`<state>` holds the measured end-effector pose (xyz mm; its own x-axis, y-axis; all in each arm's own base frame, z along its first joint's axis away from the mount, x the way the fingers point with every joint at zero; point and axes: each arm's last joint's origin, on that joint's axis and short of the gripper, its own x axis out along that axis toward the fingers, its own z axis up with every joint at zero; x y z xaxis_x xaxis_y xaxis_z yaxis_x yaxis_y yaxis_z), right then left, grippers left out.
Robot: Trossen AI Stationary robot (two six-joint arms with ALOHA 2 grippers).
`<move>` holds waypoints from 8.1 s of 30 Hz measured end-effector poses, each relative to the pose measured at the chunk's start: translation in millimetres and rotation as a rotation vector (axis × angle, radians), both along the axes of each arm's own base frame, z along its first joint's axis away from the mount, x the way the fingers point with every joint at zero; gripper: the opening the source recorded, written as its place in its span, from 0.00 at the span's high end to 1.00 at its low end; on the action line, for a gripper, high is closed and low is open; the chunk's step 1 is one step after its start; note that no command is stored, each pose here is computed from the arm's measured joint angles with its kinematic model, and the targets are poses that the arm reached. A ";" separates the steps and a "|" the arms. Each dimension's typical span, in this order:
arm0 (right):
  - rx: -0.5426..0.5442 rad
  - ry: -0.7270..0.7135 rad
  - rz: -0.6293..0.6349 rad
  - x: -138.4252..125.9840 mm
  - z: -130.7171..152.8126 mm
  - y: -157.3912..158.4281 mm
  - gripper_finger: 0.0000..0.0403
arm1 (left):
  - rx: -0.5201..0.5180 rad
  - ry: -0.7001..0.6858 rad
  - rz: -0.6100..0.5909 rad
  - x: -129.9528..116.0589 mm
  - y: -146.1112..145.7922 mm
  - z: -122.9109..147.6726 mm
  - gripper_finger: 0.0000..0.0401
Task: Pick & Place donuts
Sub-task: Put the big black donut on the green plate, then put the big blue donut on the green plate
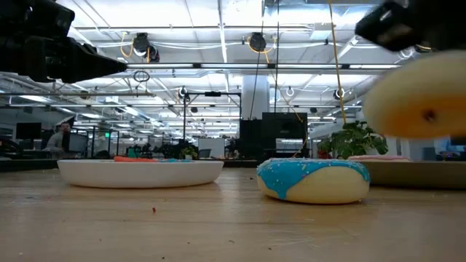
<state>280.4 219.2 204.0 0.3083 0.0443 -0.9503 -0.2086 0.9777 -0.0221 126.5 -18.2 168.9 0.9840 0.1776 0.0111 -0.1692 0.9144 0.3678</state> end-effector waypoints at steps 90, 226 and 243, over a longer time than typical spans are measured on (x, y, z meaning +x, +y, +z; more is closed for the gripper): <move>-0.145 0.202 -0.623 -85.1 -17.6 -83.2 0.97 | 0.000 0.001 -0.003 0.0 -0.1 -0.1 0.90; 0.026 -0.170 -0.111 74.1 5.8 -66.4 0.74 | 0.000 -0.017 -0.001 0.0 0.0 1.7 0.90; 0.035 -0.130 -0.096 83.3 -24.7 -73.0 0.30 | 0.001 -0.014 0.000 0.0 0.0 1.4 0.90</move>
<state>363.7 146.2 179.3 0.4332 0.0407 -0.9004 -0.1118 0.9937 -0.0089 126.5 -18.2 170.3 0.9839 0.1772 0.0246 -0.1738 0.9142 0.3662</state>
